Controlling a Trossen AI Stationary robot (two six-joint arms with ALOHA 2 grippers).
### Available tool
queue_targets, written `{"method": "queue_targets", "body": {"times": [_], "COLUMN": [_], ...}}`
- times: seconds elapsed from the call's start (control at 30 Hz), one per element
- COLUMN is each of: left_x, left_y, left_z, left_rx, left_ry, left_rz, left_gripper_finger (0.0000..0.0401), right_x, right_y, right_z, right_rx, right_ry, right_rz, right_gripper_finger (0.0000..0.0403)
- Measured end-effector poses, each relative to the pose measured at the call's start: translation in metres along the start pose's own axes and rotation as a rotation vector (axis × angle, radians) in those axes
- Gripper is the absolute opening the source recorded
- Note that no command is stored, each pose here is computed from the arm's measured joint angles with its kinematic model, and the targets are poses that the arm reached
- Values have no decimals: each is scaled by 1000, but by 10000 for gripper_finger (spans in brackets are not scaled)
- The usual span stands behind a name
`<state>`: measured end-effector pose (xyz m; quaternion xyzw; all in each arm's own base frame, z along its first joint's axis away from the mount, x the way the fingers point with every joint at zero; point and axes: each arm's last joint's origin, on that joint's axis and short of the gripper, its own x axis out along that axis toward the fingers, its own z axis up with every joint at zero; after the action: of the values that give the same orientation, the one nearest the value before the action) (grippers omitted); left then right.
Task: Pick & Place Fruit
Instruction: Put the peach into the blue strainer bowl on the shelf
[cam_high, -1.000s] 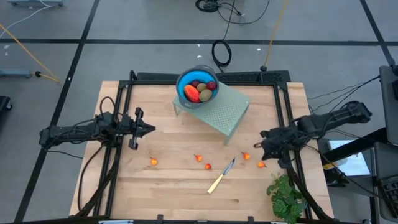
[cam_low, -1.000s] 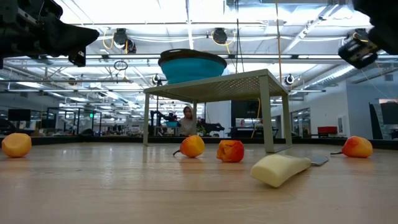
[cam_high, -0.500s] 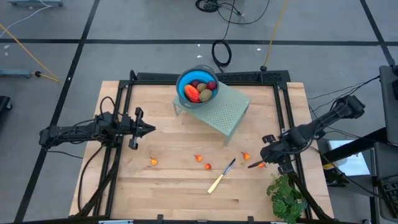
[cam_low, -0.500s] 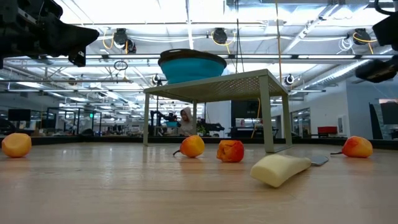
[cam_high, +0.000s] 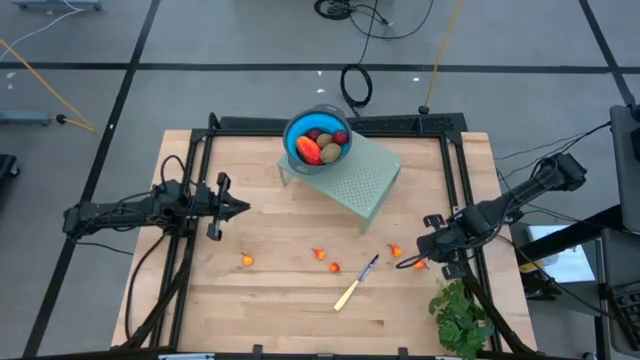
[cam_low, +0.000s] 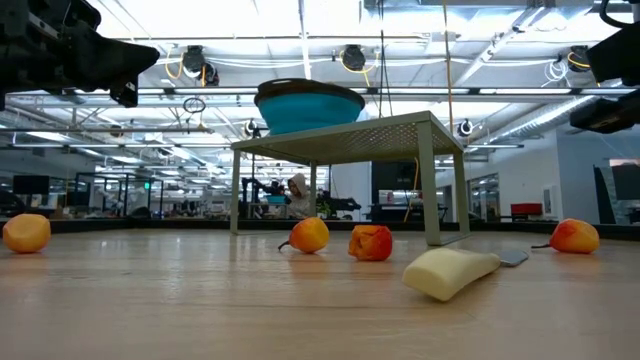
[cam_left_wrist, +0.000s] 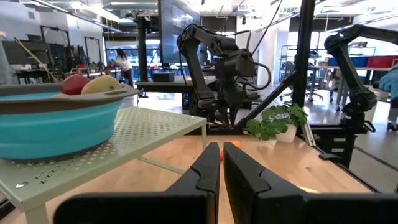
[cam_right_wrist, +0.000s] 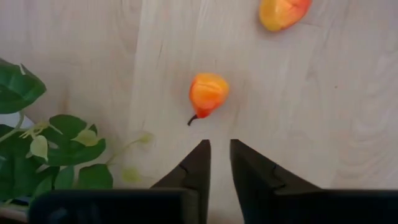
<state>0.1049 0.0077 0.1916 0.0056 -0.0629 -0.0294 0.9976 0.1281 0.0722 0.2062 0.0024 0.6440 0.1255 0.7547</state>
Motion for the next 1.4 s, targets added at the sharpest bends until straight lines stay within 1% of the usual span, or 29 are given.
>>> {"method": "queue_targets", "body": {"times": [0.1,0.23,0.43,0.57,0.7,0.9,1.17,1.4], "left_x": [0,0,0,0,0,0,0,0], "left_y": [0,0,0,0,0,0,0,0], "left_z": [0,0,0,0,0,0,0,0], "left_rx": [7,28,32,32,32,30,29,30], "left_ry": [0,0,0,0,0,0,0,0], "left_rz": [1,1,1,1,1,1,0,0], "left_gripper_finger": [24,24,24,24,24,24,24,24], "right_x": [0,0,2,7,15,23,29,35], "right_y": [0,0,4,5,6,6,9,8], "right_z": [0,1,7,11,14,19,27,29], "right_rx": [0,0,20,31,35,43,53,57], "right_ry": [0,-4,-34,-9,30,65,29,53], "right_rz": [2,7,83,92,78,65,78,67], "right_gripper_finger": [88,141,222,258,269,269,270,263]}}
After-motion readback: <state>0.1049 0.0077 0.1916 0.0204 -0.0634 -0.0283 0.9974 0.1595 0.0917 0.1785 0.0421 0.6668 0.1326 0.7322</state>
